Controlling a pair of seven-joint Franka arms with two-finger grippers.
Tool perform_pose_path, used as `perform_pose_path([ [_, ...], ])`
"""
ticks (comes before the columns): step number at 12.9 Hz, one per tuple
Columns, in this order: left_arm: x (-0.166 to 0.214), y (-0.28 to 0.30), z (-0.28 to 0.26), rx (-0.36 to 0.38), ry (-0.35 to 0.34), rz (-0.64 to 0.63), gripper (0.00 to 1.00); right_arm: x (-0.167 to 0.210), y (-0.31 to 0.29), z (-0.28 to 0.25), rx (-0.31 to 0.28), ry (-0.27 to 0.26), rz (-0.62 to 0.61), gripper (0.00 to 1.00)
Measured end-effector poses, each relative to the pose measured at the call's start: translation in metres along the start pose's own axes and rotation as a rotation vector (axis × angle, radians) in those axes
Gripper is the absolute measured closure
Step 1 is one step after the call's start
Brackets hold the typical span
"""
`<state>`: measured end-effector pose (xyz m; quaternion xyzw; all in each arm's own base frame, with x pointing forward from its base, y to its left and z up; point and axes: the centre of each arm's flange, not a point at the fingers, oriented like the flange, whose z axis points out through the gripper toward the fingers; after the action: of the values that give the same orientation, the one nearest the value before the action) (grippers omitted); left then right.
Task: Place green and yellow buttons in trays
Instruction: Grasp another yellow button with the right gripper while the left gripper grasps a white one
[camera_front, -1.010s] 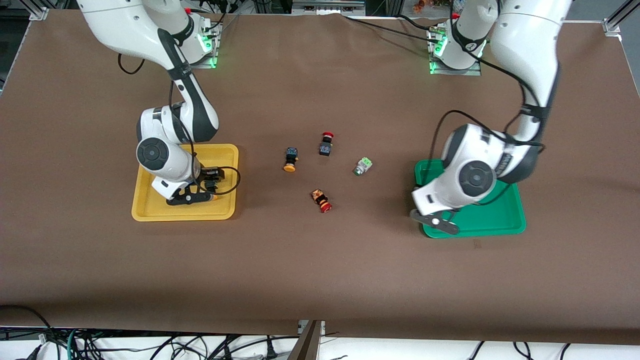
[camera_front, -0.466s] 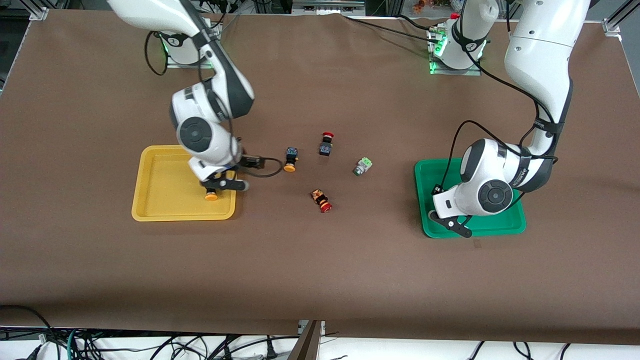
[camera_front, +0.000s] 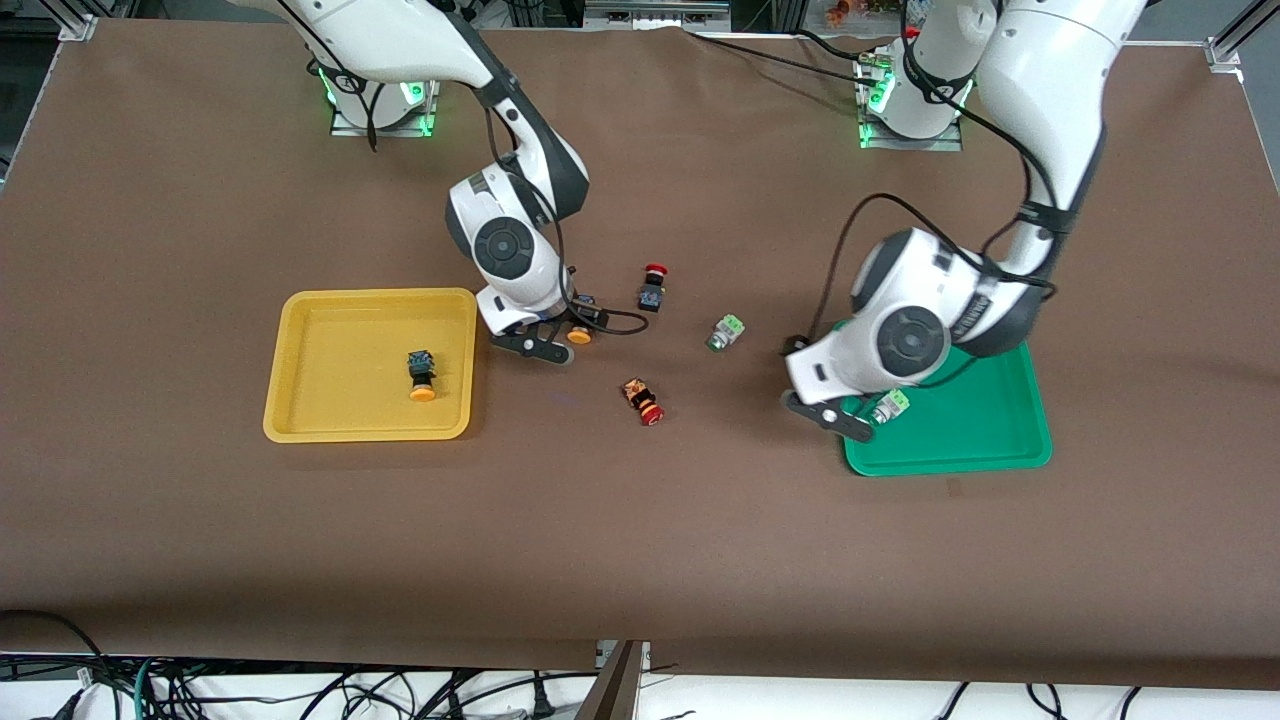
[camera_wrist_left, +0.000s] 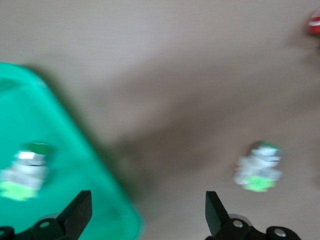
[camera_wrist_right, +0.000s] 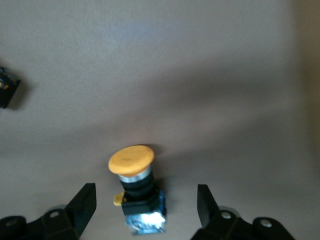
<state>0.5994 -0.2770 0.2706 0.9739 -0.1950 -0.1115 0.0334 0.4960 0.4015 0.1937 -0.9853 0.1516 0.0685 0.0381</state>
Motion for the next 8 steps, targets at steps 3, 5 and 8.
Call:
perform_pose_path([
  [3, -0.002, 0.069, 0.022, 0.0, 0.002, 0.005, 0.0, -0.007, -0.004, 0.017, 0.001, 0.0, 0.0, 0.15],
  [5, -0.005, 0.088, 0.05, -0.007, 0.03, 0.013, 0.0, -0.006, -0.004, 0.017, 0.002, 0.002, -0.003, 0.37],
  [8, -0.019, 0.095, 0.096, -0.019, 0.051, 0.02, 0.0, 0.012, 0.008, -0.003, -0.027, -0.004, -0.064, 0.55],
])
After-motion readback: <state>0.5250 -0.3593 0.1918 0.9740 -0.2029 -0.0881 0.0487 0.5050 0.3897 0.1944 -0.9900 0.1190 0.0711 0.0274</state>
